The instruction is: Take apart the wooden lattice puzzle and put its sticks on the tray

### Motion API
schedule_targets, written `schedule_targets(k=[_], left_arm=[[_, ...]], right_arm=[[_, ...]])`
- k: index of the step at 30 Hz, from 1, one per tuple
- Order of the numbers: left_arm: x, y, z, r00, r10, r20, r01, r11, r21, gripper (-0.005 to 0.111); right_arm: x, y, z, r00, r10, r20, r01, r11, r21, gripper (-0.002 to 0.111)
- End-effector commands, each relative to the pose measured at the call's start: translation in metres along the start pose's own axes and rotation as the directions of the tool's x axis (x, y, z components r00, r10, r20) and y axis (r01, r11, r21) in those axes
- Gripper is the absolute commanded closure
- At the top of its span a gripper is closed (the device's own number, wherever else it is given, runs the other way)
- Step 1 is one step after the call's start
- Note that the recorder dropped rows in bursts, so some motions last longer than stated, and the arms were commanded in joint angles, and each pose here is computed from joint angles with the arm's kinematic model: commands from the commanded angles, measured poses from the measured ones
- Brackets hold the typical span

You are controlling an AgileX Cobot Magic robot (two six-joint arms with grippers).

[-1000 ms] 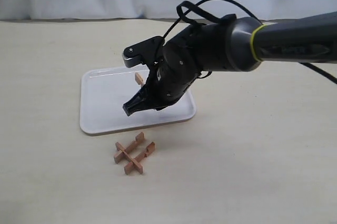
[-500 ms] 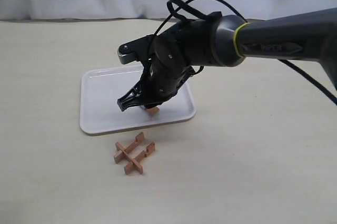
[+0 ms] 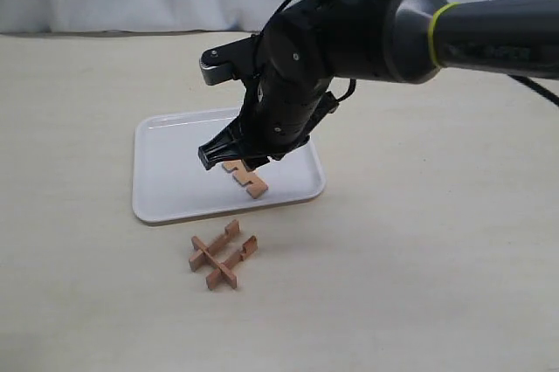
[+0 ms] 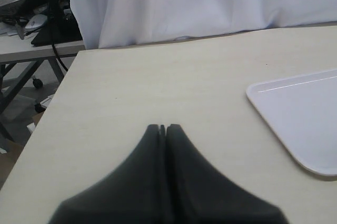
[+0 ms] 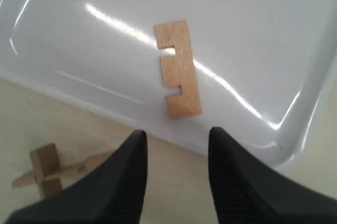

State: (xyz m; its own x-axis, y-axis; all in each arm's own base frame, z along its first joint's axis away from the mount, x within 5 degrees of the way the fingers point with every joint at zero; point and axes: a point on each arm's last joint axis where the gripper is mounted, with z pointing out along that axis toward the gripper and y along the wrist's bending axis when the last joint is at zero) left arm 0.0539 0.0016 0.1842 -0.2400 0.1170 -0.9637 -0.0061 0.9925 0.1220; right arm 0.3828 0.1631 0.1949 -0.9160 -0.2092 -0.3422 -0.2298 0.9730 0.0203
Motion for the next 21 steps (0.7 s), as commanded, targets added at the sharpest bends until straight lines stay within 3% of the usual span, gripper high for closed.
schedule_targets(k=[1,4,7,10,16,21], left_arm=[[-0.001,0.000,0.000,1.000,-0.006,0.019,0.006,1.000,-0.006,0.107],[-0.001,0.000,0.000,1.000,-0.006,0.019,0.006,1.000,-0.006,0.107],[-0.001,0.000,0.000,1.000,-0.006,0.019,0.006,1.000,-0.006,0.107],[-0.001,0.000,0.000,1.000,-0.006,0.019,0.006,1.000,-0.006,0.107],[-0.001,0.000,0.000,1.000,-0.006,0.019,0.006,1.000,-0.006,0.107],[-0.001,0.000,0.000,1.000,-0.006,0.019,0.006,1.000,-0.006,0.107]], right_arm=[[0.011,0.005,-0.024,0.991,-0.079,-0.105,0.069,0.994,-0.087,0.071],[0.024,0.020,-0.032,0.954,-0.226,-0.197,0.163,0.942,-0.292,0.071],[0.034,0.034,-0.039,0.922,-0.306,-0.238,0.165,0.865,-0.474,0.071],[0.042,0.045,-0.039,0.912,-0.322,-0.254,0.139,0.825,-0.549,0.071],[0.067,0.076,-0.031,0.814,-0.512,-0.276,0.358,0.815,-0.457,0.071],[0.063,0.088,-0.023,0.825,-0.518,-0.225,0.510,0.855,-0.094,0.071]])
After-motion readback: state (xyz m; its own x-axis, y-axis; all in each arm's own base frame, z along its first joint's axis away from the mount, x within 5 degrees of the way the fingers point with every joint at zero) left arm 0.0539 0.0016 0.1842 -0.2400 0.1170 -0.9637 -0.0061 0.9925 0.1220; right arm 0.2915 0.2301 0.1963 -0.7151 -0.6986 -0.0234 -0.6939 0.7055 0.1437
